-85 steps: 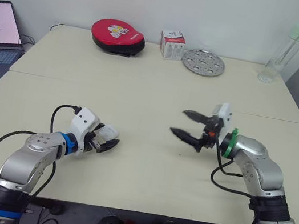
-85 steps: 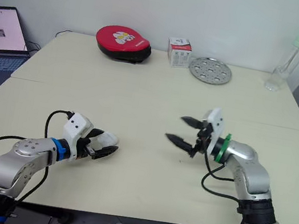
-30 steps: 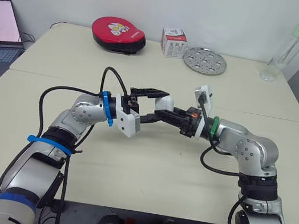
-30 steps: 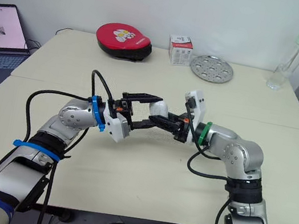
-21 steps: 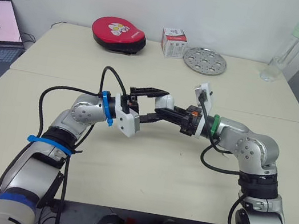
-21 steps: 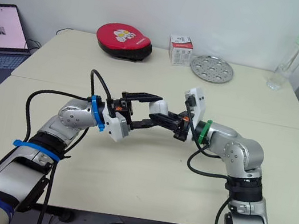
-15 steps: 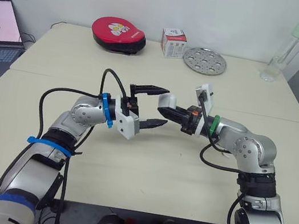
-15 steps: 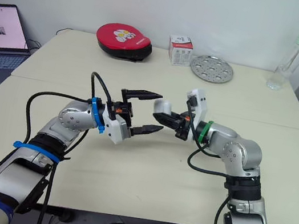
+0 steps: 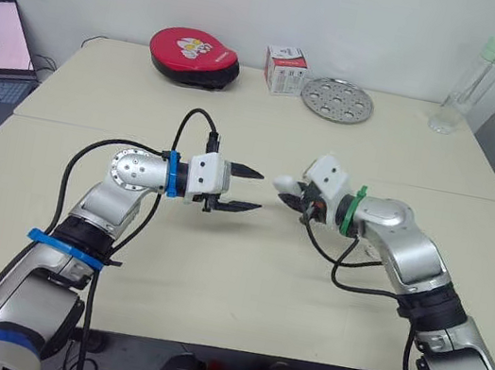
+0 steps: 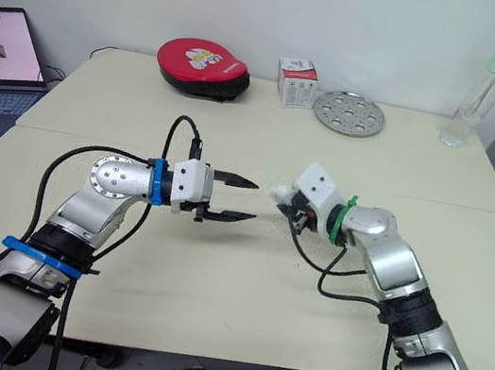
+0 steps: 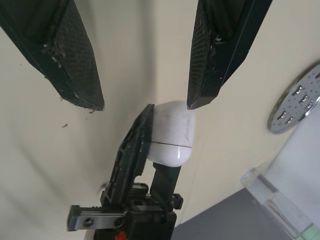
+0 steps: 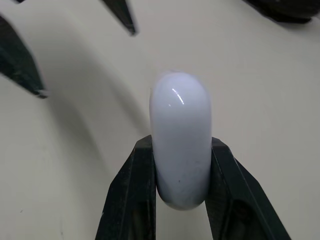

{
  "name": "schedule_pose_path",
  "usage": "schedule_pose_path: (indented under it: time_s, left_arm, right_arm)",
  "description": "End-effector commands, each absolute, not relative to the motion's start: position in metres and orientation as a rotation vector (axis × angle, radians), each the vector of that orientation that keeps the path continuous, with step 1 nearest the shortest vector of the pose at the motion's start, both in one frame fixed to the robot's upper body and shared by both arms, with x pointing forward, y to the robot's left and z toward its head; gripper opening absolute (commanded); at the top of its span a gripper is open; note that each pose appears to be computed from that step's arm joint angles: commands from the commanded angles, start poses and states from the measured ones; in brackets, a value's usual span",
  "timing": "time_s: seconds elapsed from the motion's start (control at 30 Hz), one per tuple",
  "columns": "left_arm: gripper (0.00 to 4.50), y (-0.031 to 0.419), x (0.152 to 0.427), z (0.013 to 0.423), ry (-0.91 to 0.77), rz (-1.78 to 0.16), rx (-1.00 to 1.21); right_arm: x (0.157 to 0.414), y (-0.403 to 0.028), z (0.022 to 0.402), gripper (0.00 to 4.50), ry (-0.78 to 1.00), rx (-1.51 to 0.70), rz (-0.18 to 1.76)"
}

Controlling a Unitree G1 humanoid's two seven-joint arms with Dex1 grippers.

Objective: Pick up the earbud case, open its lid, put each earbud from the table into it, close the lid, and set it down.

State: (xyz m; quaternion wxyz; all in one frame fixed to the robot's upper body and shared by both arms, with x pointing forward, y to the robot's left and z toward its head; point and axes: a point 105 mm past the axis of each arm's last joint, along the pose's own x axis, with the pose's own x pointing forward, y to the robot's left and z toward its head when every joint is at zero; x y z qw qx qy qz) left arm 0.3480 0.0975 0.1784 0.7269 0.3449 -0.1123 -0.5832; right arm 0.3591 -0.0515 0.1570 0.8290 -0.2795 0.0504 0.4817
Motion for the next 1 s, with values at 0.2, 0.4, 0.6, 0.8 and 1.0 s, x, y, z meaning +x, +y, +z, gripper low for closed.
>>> schedule_pose_path:
  time_s: [0.2,0.4,0.6,0.8,1.0]
  left_arm:
    - [2.69,0.094,0.361,0.191,-0.237,-1.264,0.851]
    - [2.69,0.088,0.365,0.187,-0.235,-1.274,0.884]
    - [2.69,0.081,0.365,0.19,-0.253,-1.285,0.873]
    - [1.87,0.077,0.363,0.192,-0.263,-1.301,0.87]
    - [0.96,0.078,0.363,0.193,-0.257,-1.309,0.879]
  right_arm:
    - [0.346,-0.033,0.174,0.86,-0.01,-0.793,1.088]
    - [0.339,-0.024,0.181,0.86,-0.047,-0.837,1.104]
    - [0.335,-0.018,0.179,0.86,-0.055,-0.87,1.115]
    - [0.338,-0.021,0.171,0.86,-0.03,-0.895,1.103]
    - [0.341,-0.026,0.165,0.86,-0.012,-0.908,1.09]
